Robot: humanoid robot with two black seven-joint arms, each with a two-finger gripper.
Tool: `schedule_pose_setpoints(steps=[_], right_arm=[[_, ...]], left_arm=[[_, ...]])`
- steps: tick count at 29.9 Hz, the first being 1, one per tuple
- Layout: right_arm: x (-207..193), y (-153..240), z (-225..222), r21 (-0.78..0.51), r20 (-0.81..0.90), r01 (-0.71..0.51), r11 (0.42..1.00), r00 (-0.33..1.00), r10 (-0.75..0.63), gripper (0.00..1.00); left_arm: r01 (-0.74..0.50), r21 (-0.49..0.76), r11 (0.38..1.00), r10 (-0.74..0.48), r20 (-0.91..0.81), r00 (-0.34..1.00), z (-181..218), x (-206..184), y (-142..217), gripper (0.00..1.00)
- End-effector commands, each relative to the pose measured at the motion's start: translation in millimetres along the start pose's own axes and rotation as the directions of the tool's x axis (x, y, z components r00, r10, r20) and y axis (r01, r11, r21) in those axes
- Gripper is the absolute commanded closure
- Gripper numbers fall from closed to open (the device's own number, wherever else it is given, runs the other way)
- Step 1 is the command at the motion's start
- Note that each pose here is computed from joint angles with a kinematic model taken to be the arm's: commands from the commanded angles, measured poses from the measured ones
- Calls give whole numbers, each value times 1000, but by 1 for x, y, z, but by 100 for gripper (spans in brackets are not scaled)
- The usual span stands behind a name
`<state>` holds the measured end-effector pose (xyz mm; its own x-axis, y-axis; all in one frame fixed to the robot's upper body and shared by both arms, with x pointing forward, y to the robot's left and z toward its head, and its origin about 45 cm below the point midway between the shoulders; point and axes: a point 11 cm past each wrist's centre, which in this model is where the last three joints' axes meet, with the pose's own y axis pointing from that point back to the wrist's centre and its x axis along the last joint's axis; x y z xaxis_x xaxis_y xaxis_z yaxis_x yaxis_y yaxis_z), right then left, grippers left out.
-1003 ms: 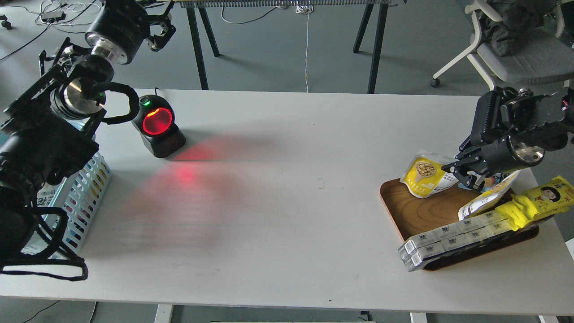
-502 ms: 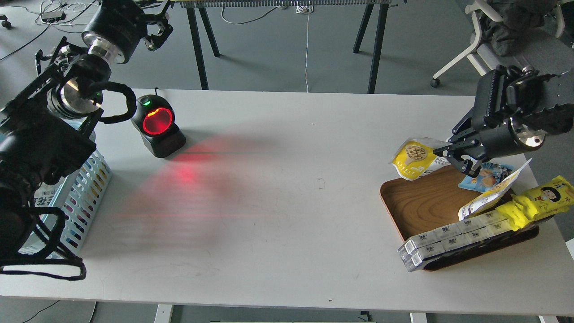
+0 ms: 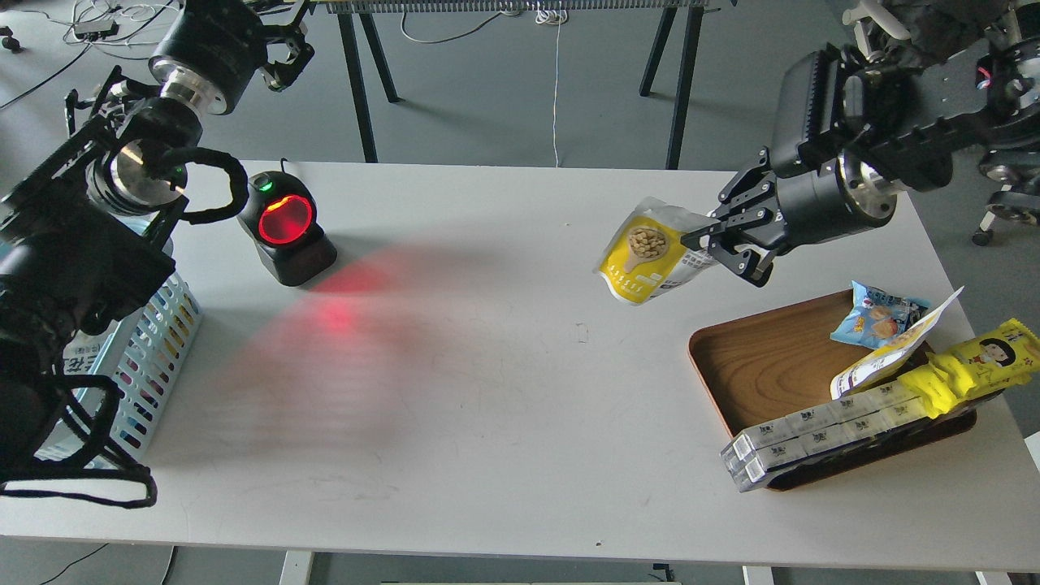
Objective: Scan snack and place in basket
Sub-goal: 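Lift the yellow pouch with the right gripper and carry it toward the scanner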
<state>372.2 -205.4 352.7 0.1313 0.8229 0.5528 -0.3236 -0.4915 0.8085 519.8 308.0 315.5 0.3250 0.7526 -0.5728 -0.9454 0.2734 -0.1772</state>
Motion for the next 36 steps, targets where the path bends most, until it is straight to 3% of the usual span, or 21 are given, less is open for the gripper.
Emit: schedule_pose_setpoints(steps=[1, 16, 25, 36], right_arm=[[27, -13, -10, 47, 15, -50, 998, 999, 49, 100], [116, -89, -38, 157, 11, -146, 977, 989, 146, 100], [123, -126, -51, 183, -7, -130, 975, 991, 133, 100], [97, -151, -49, 183, 52, -104, 978, 994, 96, 100]], left_arm=[[-1, -1, 1000, 1, 3, 1000, 2, 0, 0, 0], [-5, -2, 1000, 5, 2, 1000, 2, 2, 1, 0], [-14, -13, 1000, 14, 16, 1000, 11, 7, 4, 0], [-14, -9, 1000, 14, 14, 1000, 9, 7, 4, 0]])
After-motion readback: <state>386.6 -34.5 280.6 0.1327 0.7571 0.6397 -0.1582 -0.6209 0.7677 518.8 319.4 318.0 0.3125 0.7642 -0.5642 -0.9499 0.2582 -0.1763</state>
